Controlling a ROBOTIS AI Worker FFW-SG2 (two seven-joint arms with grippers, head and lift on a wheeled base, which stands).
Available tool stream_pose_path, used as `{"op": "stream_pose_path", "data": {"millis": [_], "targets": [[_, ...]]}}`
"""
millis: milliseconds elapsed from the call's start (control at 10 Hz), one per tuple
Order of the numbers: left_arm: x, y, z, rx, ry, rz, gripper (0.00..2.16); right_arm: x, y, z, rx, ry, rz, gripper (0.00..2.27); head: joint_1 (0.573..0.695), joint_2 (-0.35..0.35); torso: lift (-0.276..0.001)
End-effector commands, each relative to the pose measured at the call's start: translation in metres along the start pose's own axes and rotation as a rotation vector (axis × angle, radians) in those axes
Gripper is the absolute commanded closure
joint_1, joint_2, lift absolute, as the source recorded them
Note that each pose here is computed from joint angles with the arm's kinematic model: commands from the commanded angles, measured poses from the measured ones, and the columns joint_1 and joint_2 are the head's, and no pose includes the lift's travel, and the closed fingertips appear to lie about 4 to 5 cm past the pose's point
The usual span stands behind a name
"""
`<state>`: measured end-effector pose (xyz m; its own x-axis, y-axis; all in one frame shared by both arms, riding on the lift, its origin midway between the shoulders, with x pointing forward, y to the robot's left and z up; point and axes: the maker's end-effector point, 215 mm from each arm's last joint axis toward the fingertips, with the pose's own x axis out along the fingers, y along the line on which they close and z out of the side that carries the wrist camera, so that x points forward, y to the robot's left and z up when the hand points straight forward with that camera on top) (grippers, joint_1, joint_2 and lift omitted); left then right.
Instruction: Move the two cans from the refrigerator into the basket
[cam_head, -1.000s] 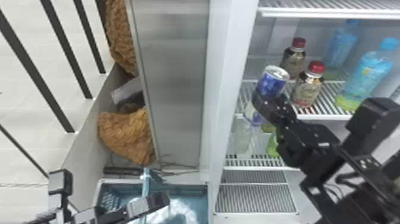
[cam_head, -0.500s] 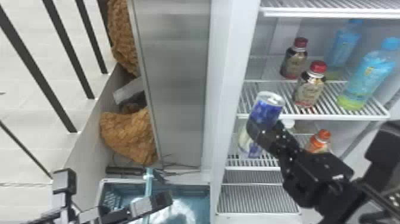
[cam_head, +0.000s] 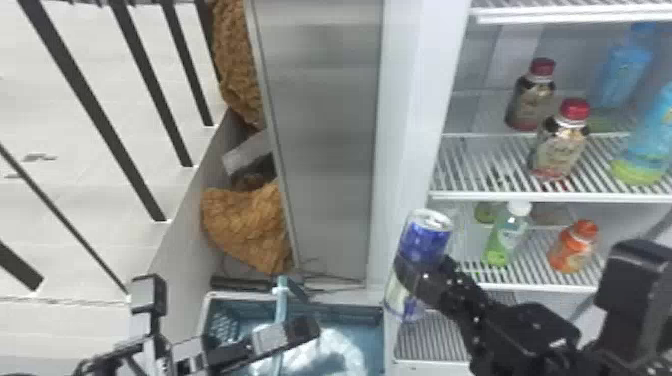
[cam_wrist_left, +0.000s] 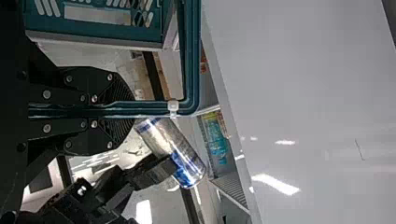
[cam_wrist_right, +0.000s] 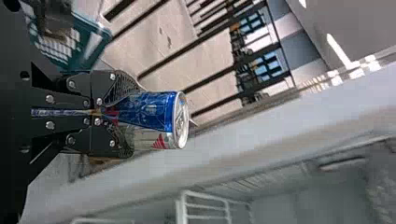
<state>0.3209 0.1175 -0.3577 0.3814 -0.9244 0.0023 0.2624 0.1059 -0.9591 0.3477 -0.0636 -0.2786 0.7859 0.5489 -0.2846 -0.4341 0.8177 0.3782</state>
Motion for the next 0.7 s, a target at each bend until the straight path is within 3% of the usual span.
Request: {"op": "stream_pose_path", "data": {"millis": [0, 500, 600], "targets": [[-0.002, 0.001, 0.002, 0.002, -0.007, 0.003, 1.19, 0.006, 0.01, -0.023, 0.032, 0.057, 0.044, 1.28, 0.695, 0.088, -0.031], [-0.006, 0.001, 0.008, 0.012, -0.017, 0.01, 1.19, 0.011, 0.023, -0.084, 0.088, 0.226, 0.122, 1.28, 0.695, 0.178, -0.031], [-0.007, 0.001, 0.009, 0.015, -0.021, 0.011, 1.19, 0.014, 0.028, -0.097, 0.115, 0.266, 0.154, 1.15, 0.695, 0.186, -0.031]]}}
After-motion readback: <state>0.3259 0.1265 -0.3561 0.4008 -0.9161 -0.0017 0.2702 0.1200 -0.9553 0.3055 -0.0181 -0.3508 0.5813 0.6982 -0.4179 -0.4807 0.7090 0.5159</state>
